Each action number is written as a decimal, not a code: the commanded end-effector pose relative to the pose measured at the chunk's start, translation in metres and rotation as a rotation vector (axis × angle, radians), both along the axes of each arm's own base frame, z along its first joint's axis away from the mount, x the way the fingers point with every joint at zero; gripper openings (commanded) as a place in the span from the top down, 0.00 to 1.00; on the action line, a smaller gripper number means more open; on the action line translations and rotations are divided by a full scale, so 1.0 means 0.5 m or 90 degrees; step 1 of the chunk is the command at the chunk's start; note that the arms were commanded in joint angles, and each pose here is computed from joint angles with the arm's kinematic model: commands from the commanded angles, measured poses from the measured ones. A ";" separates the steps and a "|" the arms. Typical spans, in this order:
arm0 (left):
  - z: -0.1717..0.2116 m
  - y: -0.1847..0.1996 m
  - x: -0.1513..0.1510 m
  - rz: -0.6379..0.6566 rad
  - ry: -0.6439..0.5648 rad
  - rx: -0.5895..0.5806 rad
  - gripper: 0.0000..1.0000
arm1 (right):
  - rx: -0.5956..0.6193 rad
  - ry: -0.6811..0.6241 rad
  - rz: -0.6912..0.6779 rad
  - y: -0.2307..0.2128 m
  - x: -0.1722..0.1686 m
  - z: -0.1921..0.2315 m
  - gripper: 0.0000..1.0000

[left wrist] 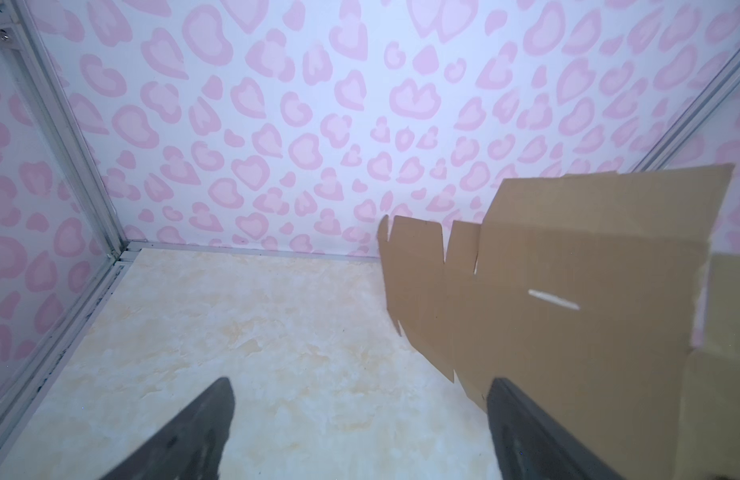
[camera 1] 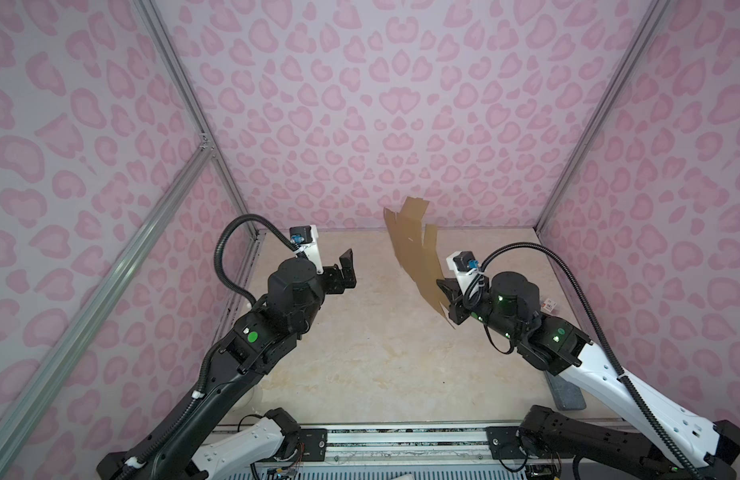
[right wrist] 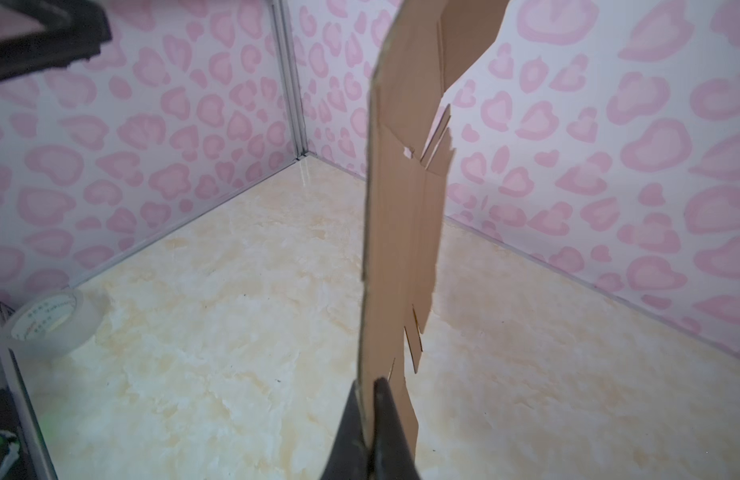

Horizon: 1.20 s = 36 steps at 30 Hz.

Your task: Fold the paper box

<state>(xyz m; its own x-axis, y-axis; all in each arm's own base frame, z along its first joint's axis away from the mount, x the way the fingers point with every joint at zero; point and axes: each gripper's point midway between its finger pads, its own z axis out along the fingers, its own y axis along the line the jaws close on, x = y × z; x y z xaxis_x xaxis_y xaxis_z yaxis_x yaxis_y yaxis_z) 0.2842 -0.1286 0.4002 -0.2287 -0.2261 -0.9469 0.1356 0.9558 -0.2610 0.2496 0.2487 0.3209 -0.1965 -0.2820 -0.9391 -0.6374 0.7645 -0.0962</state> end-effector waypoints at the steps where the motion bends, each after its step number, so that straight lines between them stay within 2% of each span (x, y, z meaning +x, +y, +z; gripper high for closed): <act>1: 0.015 0.027 -0.022 0.019 -0.034 -0.063 0.02 | -0.231 -0.071 -0.030 -0.006 -0.029 -0.094 1.00; 4: -0.020 0.040 -0.038 0.022 -0.012 -0.070 0.03 | -0.298 -0.040 -0.049 -0.003 -0.051 -0.193 1.00; 8: -0.080 0.048 -0.051 0.027 0.030 -0.075 0.03 | -0.339 0.021 -0.026 -0.001 -0.091 -0.301 1.00; 11: -0.130 0.049 -0.057 0.027 0.064 -0.073 0.03 | -0.357 0.064 -0.027 -0.013 -0.110 -0.350 0.99; 14: -0.175 0.040 -0.060 0.016 0.103 -0.064 0.02 | -0.365 0.106 -0.045 -0.033 -0.122 -0.380 0.86; 17: -0.215 0.029 -0.060 0.009 0.143 -0.056 0.02 | -0.363 0.134 -0.064 -0.049 -0.130 -0.401 0.63; 19: -0.235 0.015 -0.058 -0.005 0.167 -0.051 0.02 | -0.339 0.149 -0.102 -0.064 -0.129 -0.400 0.59; 20: -0.244 0.007 -0.057 -0.014 0.178 -0.048 0.02 | -0.322 0.157 -0.120 -0.070 -0.129 -0.395 0.54; 24: -0.277 -0.028 -0.052 -0.058 0.225 -0.020 0.02 | -0.208 0.192 -0.157 -0.064 -0.133 -0.354 0.27; 26: -0.300 -0.046 -0.051 -0.076 0.259 -0.015 0.02 | -0.136 0.198 -0.165 -0.059 -0.132 -0.339 0.17; 28: -0.345 -0.072 -0.056 -0.093 0.325 -0.035 0.02 | -0.073 0.218 -0.192 -0.078 -0.125 -0.337 0.03; 33: -0.461 -0.158 -0.089 -0.159 0.495 -0.135 0.03 | 0.092 0.346 -0.249 -0.150 -0.095 -0.348 0.01; 36: -0.518 -0.190 -0.108 -0.175 0.556 -0.188 0.03 | 0.143 0.358 -0.280 -0.191 -0.083 -0.340 0.01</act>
